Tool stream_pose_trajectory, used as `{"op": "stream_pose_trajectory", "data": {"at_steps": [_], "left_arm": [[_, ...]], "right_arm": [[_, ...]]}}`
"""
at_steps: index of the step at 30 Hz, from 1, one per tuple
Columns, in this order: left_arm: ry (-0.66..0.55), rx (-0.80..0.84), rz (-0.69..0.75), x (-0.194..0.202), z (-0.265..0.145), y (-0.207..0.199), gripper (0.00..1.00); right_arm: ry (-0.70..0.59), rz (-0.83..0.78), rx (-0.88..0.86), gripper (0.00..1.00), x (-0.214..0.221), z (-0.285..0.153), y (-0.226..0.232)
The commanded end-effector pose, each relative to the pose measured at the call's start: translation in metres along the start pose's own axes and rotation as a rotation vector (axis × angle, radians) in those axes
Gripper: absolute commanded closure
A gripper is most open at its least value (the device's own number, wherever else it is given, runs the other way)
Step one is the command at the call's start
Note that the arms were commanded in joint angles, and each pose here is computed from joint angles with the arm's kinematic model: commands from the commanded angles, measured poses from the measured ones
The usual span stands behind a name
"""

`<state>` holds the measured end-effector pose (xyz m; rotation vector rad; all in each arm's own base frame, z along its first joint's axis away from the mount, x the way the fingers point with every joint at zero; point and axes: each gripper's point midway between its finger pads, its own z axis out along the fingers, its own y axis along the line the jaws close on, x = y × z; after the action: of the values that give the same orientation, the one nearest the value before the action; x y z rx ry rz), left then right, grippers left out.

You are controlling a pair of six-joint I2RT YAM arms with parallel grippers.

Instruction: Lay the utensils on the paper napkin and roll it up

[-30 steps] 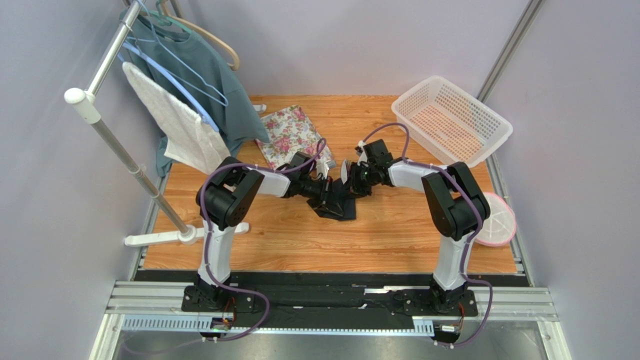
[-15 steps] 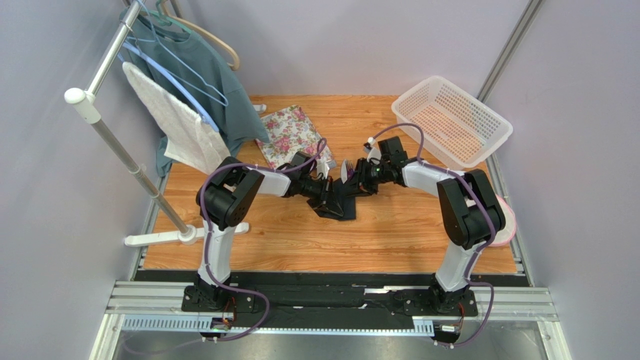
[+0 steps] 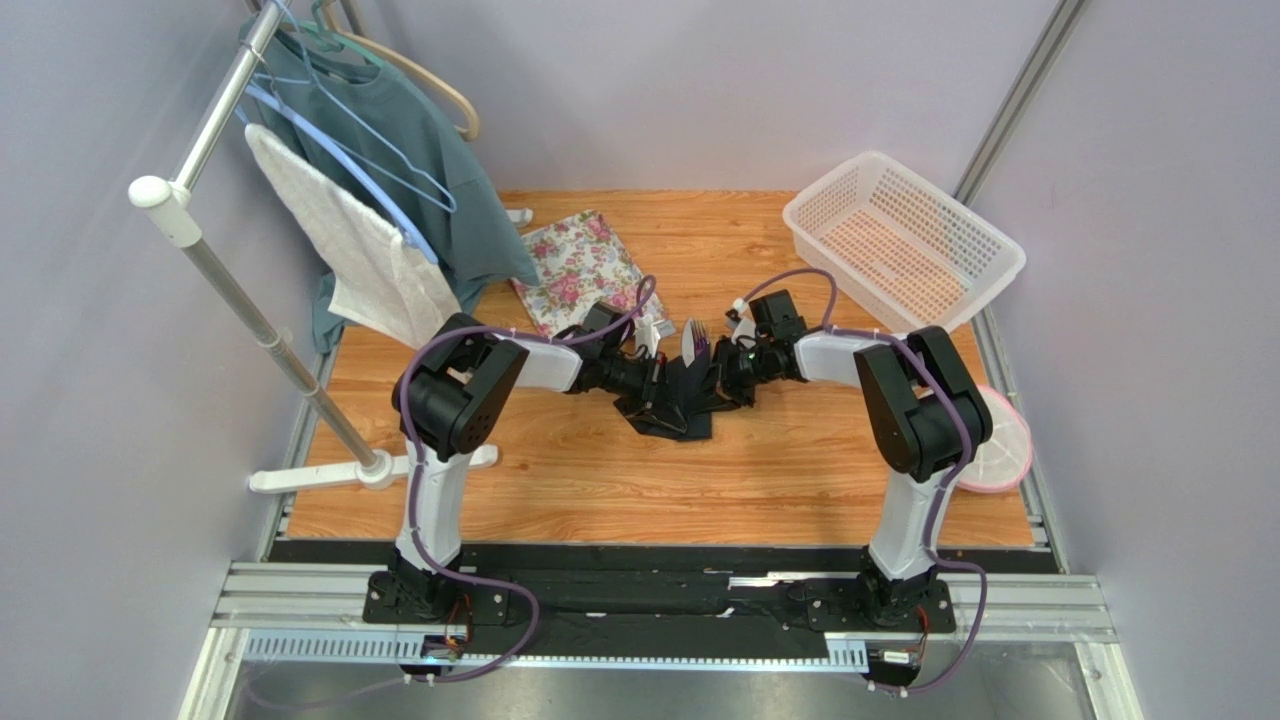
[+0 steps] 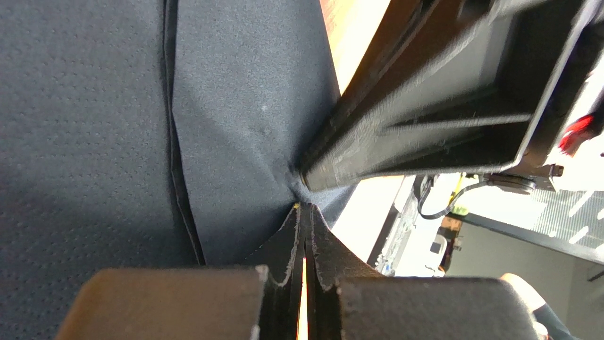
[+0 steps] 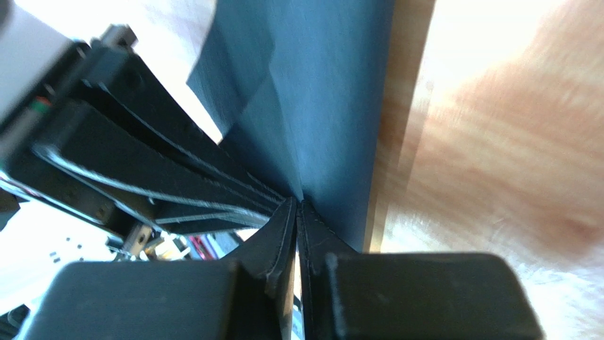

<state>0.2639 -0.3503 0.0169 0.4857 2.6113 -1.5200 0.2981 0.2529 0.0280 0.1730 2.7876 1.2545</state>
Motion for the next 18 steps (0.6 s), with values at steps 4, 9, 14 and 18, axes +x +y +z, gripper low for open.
{"op": "stream_pose_trajectory", "data": {"at_steps": [4, 9, 14, 18], "left_arm": [[0.035, -0.15, -0.015, 0.018, 0.003, 0.04, 1.0], [0.036, -0.157, -0.012, 0.018, 0.003, 0.041, 1.0], [0.042, -0.158, -0.014, 0.02, 0.002, 0.041, 1.0], [0.042, -0.159, -0.019, 0.02, 0.003, 0.042, 1.0]], "right_arm": [[-0.113, -0.036, 0.042, 0.94, -0.042, 0.003, 0.012], [-0.141, -0.044, 0.104, 0.95, -0.057, 0.01, -0.001], [-0.167, -0.053, 0.153, 0.96, -0.073, 0.018, -0.01], [-0.194, -0.074, 0.145, 0.96, -0.092, 0.019, -0.002]]}}
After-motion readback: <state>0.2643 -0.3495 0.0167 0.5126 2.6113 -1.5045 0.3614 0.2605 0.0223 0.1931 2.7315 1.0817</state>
